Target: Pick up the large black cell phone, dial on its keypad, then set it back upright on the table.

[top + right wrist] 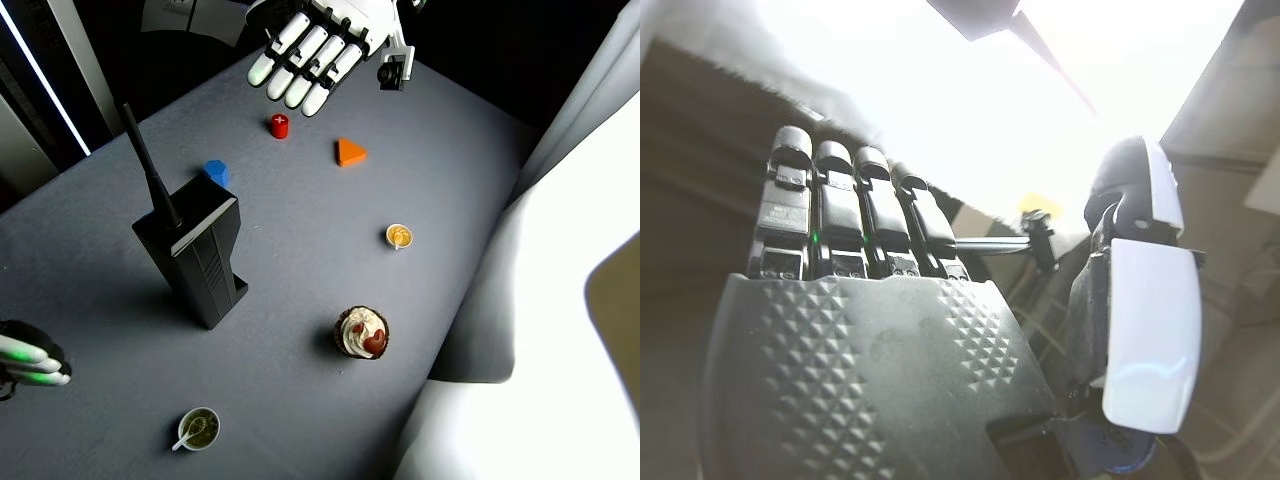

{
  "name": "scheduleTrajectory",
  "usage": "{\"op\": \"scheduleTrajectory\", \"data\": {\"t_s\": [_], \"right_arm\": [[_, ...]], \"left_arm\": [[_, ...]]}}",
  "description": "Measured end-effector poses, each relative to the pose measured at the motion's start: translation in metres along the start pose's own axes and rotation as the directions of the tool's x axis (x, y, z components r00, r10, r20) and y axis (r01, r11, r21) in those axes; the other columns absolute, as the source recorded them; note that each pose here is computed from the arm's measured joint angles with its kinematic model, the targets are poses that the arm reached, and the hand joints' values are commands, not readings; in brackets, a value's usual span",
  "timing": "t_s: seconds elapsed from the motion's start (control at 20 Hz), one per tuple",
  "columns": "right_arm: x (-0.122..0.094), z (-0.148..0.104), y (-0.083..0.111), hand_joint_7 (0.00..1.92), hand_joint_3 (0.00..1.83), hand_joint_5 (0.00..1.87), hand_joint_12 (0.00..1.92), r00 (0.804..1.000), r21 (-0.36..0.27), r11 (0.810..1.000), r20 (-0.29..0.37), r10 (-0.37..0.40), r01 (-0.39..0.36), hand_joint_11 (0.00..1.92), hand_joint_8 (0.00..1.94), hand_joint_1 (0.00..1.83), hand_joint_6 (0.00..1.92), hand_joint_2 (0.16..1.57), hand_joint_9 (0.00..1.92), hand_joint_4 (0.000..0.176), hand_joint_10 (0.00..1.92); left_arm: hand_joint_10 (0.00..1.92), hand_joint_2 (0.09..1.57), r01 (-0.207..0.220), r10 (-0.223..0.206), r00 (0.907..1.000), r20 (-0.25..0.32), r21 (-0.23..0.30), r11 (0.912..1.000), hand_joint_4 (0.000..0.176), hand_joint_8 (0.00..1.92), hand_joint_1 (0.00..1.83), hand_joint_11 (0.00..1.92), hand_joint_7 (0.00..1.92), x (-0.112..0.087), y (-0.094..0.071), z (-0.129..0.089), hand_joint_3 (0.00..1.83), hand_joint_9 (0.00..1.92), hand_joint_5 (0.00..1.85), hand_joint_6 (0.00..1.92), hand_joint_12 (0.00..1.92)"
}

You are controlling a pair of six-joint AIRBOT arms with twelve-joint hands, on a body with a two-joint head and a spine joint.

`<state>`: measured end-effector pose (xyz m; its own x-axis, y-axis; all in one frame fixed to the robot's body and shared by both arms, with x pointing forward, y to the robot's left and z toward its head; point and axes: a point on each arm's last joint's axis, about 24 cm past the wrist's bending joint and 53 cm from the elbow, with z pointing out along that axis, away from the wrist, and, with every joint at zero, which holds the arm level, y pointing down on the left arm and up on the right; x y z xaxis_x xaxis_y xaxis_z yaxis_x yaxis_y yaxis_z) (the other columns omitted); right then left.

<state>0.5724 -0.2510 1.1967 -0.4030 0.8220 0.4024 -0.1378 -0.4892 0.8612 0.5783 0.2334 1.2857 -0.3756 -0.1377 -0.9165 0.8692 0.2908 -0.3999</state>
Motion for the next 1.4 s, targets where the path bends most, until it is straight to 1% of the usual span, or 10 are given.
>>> {"op": "scheduleTrajectory", "data": {"t_s": [0.15, 0.25, 0.3, 0.55, 0.65, 0.85, 1.0, 1.05, 1.2, 1.4], "right_arm": [[0.007, 0.005, -0.005, 0.00, 0.00, 0.00, 0.16, 0.998, -0.001, 1.000, -0.066, -0.019, 0.019, 0.00, 0.00, 0.64, 0.00, 0.96, 0.00, 0.000, 0.00], [0.008, 0.006, -0.010, 0.00, 0.00, 0.00, 0.19, 0.996, 0.004, 1.000, -0.085, -0.026, 0.027, 0.00, 0.00, 0.65, 0.00, 0.96, 0.00, 0.000, 0.00], [0.006, 0.007, -0.012, 0.00, 0.00, 0.00, 0.19, 0.995, 0.004, 0.999, -0.090, -0.031, 0.031, 0.00, 0.00, 0.69, 0.00, 0.96, 0.00, 0.000, 0.00], [-0.006, 0.021, -0.012, 0.00, 0.01, 0.00, 0.09, 0.995, -0.053, 0.997, -0.084, -0.054, 0.050, 0.00, 0.00, 0.68, 0.00, 0.98, 0.00, 0.000, 0.00], [-0.006, 0.026, -0.012, 0.00, 0.00, 0.00, 0.13, 0.994, -0.071, 0.996, -0.089, -0.057, 0.051, 0.00, 0.00, 0.68, 0.00, 0.98, 0.00, 0.000, 0.00], [-0.005, 0.032, -0.016, 0.00, 0.00, 0.00, 0.12, 0.995, -0.074, 0.996, -0.089, -0.049, 0.043, 0.00, 0.00, 0.72, 0.00, 0.98, 0.00, 0.000, 0.00], [-0.006, 0.037, -0.021, 0.00, 0.00, 0.00, 0.06, 0.995, -0.083, 0.996, -0.088, -0.049, 0.041, 0.01, 0.00, 0.68, 0.00, 0.98, 0.00, 0.000, 0.00], [-0.006, 0.038, -0.022, 0.00, 0.00, 0.00, 0.06, 0.995, -0.081, 0.996, -0.087, -0.051, 0.044, 0.00, 0.00, 0.71, 0.00, 0.98, 0.00, 0.000, 0.00], [-0.005, 0.044, -0.022, 0.00, 0.00, 0.00, 0.11, 0.995, -0.097, 0.994, -0.084, -0.053, 0.045, 0.00, 0.00, 0.76, 0.00, 0.97, 0.00, 0.000, 0.00], [-0.001, 0.052, -0.022, 0.00, 0.00, 0.00, 0.04, 0.995, -0.100, 0.994, -0.089, -0.050, 0.041, 0.00, 0.00, 0.76, 0.00, 0.98, 0.00, 0.000, 0.00]], "left_arm": [[0.00, 1.12, -0.001, 0.001, 1.0000, 0.000, -0.002, 1.0000, 0.029, 0.00, 0.00, 0.00, 0.15, 0.000, 0.001, 0.000, 0.00, 0.10, 0.17, 0.00, 0.26], [0.01, 1.12, -0.001, 0.001, 1.0000, 0.001, -0.001, 1.0000, 0.028, 0.00, 0.00, 0.00, 0.17, 0.000, 0.000, 0.000, 0.00, 0.12, 0.17, 0.00, 0.30], [0.00, 1.12, -0.001, 0.001, 1.0000, 0.000, -0.001, 1.0000, 0.030, 0.00, 0.00, 0.00, 0.16, 0.000, 0.000, 0.000, 0.00, 0.10, 0.16, 0.00, 0.26], [0.00, 1.12, -0.002, 0.002, 1.0000, 0.000, 0.001, 1.0000, 0.031, 0.00, 0.00, 0.00, 0.15, 0.000, 0.000, -0.001, 0.00, 0.10, 0.16, 0.00, 0.24], [0.00, 1.12, -0.002, 0.002, 1.0000, 0.000, 0.001, 1.0000, 0.033, 0.00, 0.00, 0.00, 0.13, -0.001, 0.000, -0.001, 0.00, 0.08, 0.14, 0.00, 0.21], [0.01, 1.12, -0.003, 0.003, 1.0000, 0.001, -0.001, 1.0000, 0.037, 0.00, 0.00, 0.00, 0.13, -0.001, 0.001, -0.002, 0.00, 0.11, 0.16, 0.00, 0.28], [0.00, 1.13, -0.003, 0.003, 1.0000, 0.001, -0.002, 1.0000, 0.036, 0.00, 0.00, 0.00, 0.13, -0.001, 0.001, -0.002, 0.00, 0.09, 0.16, 0.00, 0.25], [0.00, 1.13, -0.003, 0.003, 1.0000, 0.001, -0.001, 1.0000, 0.031, 0.00, 0.00, 0.00, 0.13, -0.001, 0.001, -0.002, 0.00, 0.09, 0.16, 0.00, 0.24], [0.00, 1.13, -0.006, 0.006, 1.0000, 0.003, -0.003, 1.0000, 0.030, 0.00, 0.00, 0.00, 0.13, -0.002, 0.001, -0.004, 0.00, 0.09, 0.16, 0.00, 0.24], [0.00, 1.12, -0.006, 0.006, 1.0000, 0.002, -0.001, 1.0000, 0.035, 0.00, 0.00, 0.00, 0.14, -0.002, 0.001, -0.004, 0.00, 0.09, 0.15, 0.00, 0.23]]}}
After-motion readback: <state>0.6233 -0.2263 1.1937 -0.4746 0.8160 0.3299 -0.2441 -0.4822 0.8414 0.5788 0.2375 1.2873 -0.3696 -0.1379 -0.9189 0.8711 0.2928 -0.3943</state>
